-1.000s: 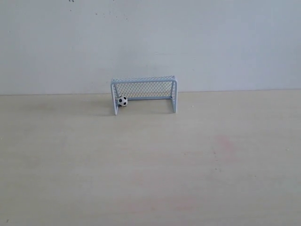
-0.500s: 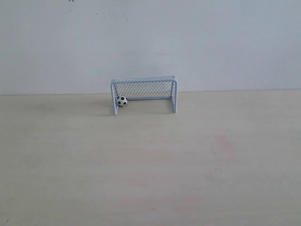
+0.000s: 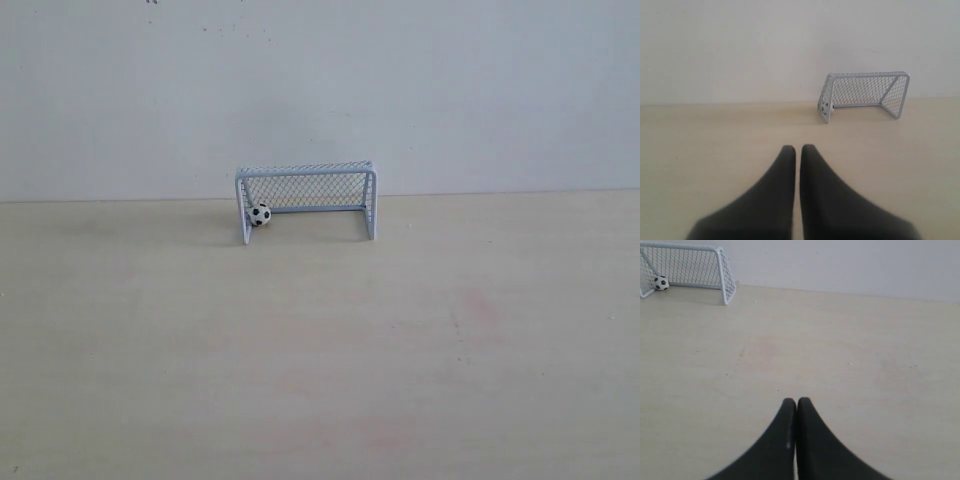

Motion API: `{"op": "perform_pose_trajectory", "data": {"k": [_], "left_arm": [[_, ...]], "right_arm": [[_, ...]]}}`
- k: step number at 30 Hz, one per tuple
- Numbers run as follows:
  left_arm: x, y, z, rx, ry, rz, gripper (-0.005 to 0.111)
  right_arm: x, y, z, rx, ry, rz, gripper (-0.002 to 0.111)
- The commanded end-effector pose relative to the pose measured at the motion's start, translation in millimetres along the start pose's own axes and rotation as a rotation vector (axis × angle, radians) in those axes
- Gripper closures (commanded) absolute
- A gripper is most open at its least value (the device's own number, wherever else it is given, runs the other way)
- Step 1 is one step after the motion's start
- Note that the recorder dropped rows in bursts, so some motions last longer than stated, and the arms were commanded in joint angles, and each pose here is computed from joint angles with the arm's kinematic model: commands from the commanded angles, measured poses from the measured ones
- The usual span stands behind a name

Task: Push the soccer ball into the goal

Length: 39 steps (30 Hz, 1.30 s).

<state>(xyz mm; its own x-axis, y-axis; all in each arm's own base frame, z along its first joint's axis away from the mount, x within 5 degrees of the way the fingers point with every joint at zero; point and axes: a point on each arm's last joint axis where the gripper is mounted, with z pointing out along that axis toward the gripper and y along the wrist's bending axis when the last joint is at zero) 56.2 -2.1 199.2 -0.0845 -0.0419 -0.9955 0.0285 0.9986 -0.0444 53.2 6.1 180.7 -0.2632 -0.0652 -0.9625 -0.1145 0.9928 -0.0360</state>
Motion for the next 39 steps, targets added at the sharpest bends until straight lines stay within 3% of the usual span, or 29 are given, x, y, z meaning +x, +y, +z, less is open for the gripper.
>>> {"op": "perform_pose_trajectory", "data": {"k": [1,6,13,39], "left_arm": [[4,0.1,0,-0.001,0.028,0.018,0.102],[14,1.5,-1,-0.010,0.133,0.113,0.102],[17,0.5,-1,0.008,0.176,0.071,0.102],[17,-0.2,-1,0.022,0.169,0.071,0.102]], "right_arm": [[-1,0,0,-0.002,-0.012,0.001,0.109],[-1,0,0,-0.002,-0.012,0.001,0.109],[-1,0,0,-0.002,-0.012,0.001,0.109],[-2,0,0,0.000,-0.026,0.001,0.109]]}}
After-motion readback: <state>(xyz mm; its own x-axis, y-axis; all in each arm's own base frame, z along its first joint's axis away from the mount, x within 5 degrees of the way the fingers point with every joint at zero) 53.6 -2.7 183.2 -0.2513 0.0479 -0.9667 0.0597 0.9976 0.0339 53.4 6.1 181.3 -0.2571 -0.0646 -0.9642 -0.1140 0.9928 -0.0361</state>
